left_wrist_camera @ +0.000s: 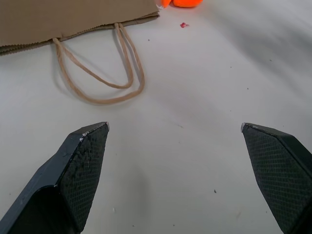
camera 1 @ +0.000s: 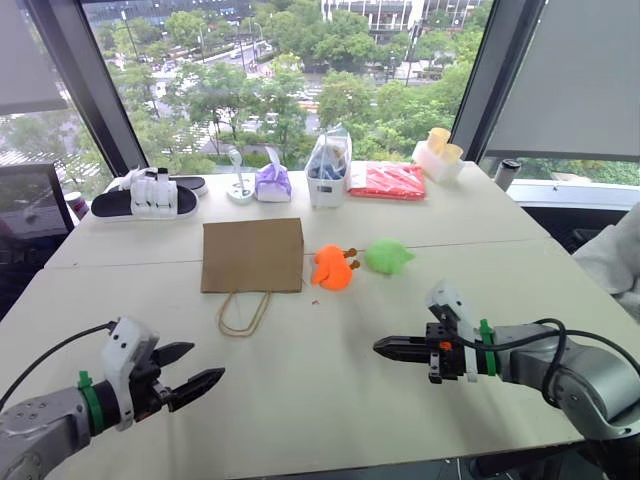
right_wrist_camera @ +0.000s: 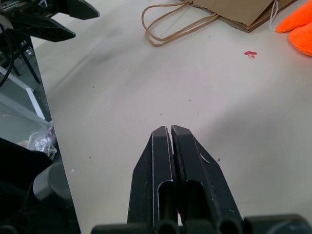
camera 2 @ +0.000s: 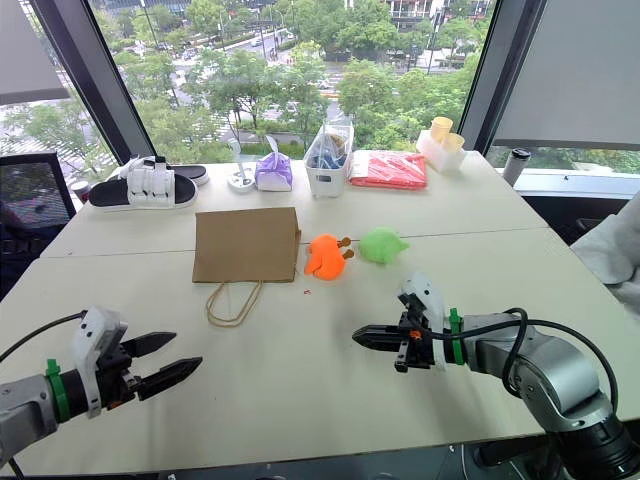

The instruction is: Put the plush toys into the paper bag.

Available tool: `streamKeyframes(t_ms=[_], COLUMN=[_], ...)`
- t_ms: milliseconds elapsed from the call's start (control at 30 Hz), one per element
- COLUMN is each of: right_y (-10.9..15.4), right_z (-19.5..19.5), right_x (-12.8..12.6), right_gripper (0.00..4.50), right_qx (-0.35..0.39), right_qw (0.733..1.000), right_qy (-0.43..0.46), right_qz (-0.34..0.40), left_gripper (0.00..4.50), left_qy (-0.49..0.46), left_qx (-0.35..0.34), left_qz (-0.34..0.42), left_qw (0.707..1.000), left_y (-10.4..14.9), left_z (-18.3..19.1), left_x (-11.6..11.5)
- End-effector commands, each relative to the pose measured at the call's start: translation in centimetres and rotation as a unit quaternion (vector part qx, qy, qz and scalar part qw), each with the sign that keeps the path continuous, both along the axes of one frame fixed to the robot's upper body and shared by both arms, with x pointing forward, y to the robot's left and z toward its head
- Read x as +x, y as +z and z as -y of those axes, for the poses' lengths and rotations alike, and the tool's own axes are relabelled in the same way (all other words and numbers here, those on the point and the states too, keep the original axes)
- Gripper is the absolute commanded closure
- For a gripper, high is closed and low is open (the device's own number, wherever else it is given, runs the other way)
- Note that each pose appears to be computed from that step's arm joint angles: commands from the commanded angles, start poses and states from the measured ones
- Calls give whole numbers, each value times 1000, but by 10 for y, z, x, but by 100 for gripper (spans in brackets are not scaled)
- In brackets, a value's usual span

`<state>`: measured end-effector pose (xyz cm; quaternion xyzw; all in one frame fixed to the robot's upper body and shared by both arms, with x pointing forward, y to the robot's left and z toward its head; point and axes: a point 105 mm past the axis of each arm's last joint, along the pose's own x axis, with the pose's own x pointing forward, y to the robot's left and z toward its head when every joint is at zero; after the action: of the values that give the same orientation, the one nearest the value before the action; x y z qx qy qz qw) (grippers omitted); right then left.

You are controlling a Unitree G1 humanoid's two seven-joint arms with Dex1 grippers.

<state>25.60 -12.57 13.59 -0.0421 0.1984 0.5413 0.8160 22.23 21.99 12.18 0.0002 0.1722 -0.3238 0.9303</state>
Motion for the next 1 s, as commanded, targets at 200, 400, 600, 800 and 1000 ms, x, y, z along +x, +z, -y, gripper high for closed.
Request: streamKeyframes(t_ms=[200, 400, 600, 800, 1000], right_y=[8, 8, 14, 17, 15], right_z=[-8, -11, -25, -64, -81], right_x=[-1, 2, 14, 20, 21], right_gripper=[445, 445, 445, 445, 445], right_qx=[10, 15, 26, 50, 63], right_qw=[1000, 999, 998, 994, 992], right_qy=[14, 11, 15, 44, 49], right_qz=[24, 28, 56, 83, 97], left_gripper=[0, 0, 0, 0, 0], left_qy=[10, 22, 22, -53, -118], left_qx=[6, 22, 132, 278, 335], left_qz=[37, 47, 111, 147, 194], left_qw=[999, 998, 985, 948, 914], left_y=[14, 16, 31, 28, 27], left_z=[-4, -13, -41, -63, -50], left_x=[5, 10, 32, 68, 105])
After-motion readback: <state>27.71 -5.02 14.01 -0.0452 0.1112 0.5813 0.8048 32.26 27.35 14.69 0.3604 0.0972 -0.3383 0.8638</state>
